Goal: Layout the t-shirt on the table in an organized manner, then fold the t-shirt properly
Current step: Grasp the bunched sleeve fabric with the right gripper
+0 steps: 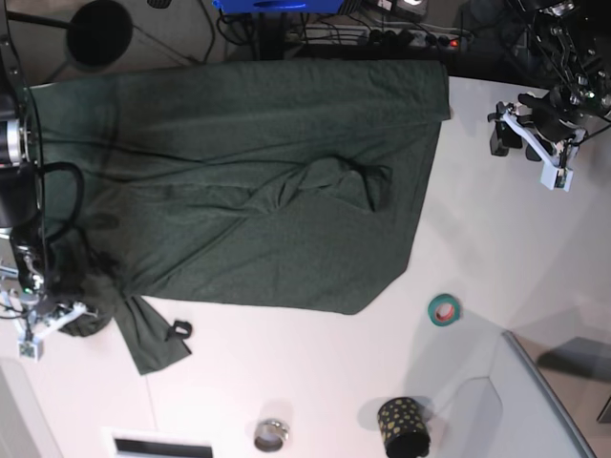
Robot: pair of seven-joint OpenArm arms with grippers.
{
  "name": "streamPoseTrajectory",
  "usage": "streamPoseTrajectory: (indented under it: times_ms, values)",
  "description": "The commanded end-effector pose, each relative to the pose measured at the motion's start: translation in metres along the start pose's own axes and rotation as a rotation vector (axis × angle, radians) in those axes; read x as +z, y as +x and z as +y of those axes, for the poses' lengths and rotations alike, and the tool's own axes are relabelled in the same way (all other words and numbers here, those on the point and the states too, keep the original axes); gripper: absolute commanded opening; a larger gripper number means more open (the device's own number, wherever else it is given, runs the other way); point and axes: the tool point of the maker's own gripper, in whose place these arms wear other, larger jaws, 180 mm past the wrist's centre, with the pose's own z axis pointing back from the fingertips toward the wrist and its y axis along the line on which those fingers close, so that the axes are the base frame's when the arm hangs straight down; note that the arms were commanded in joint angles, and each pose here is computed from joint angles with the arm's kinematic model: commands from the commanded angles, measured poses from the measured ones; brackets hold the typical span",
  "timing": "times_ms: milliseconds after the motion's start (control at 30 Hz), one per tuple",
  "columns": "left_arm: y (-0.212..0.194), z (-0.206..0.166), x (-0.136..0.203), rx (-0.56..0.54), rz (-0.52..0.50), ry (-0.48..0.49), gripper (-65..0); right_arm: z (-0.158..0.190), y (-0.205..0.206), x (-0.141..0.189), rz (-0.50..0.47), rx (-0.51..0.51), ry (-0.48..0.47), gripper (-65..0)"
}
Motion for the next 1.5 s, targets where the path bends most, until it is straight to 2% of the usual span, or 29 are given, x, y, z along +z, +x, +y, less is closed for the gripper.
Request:
streamPoseTrajectory:
  times_ms: [0,100,267,333,500,600,867,933,1000,1067,1100,1167,1200,1300,1400,1467]
  values:
    - [0.011,0.005,0.004,-0.015,-0.036,0.007,-25.3,0.0,0.046,0.003,-0.11,0.001,0.008,-65.0]
    - [0.013,0.005,0.004,-0.016,-0.039,0.007,-25.3,-0.001,0.057,0.013,-0.148,0.031,0.021,-65.0]
    - [0.014,0.004,0.003,-0.017,-0.041,0.006,-25.3,0.033,0.071,0.042,-0.198,0.095,0.106,-65.0]
    - [0.014,0.004,0.003,-0.017,-0.041,0.006,-25.3,0.042,0.065,0.053,-0.179,0.108,0.129,-65.0]
    - [0.014,0.004,0.003,-0.017,-0.041,0.006,-25.3,0.037,0.034,0.073,-0.089,0.019,0.134,-65.0]
    - [0.013,0.004,0.003,-0.016,-0.039,0.005,-25.3,0.035,0.009,0.085,-0.047,0.009,0.135,-65.0]
    - [0.019,0.005,0.0,-0.009,-0.05,0.003,-25.3,0.077,-0.072,0.112,0.163,-0.016,0.218,-64.7]
    - [0.013,0.004,-0.003,0.007,-0.036,-0.004,-25.3,0.085,-0.083,0.12,0.213,-0.044,0.231,-57.6]
    - [0.012,0.004,-0.006,0.018,-0.032,-0.009,-25.3,0.088,-0.081,0.129,0.231,-0.086,0.236,-45.3]
    - [0.009,0.004,-0.008,0.025,-0.026,-0.012,-25.3,0.085,-0.06,0.136,0.184,-0.092,0.234,-33.6]
    - [0.009,0.004,-0.008,0.025,-0.026,-0.012,-25.3,0.085,-0.05,0.139,0.154,-0.09,0.236,-31.4]
    - [0.009,0.004,-0.008,0.025,-0.026,-0.012,-25.3,0.079,-0.009,0.136,0.068,-0.072,0.226,-31.2]
    - [0.009,0.004,-0.008,0.025,-0.026,-0.012,-25.3,0.076,0.003,0.13,0.058,-0.066,0.22,-31.2]
    - [0.012,0.004,-0.007,0.023,-0.034,-0.012,-25.3,0.064,0.02,0.089,0.103,-0.118,0.188,-31.2]
    - [0.013,0.004,-0.007,0.023,-0.036,-0.012,-25.3,0.044,0.016,0.044,0.155,-0.191,0.135,-31.2]
    - [0.013,0.004,-0.007,0.023,-0.036,-0.012,-25.3,0.037,0.009,0.025,0.179,-0.191,0.109,-31.2]
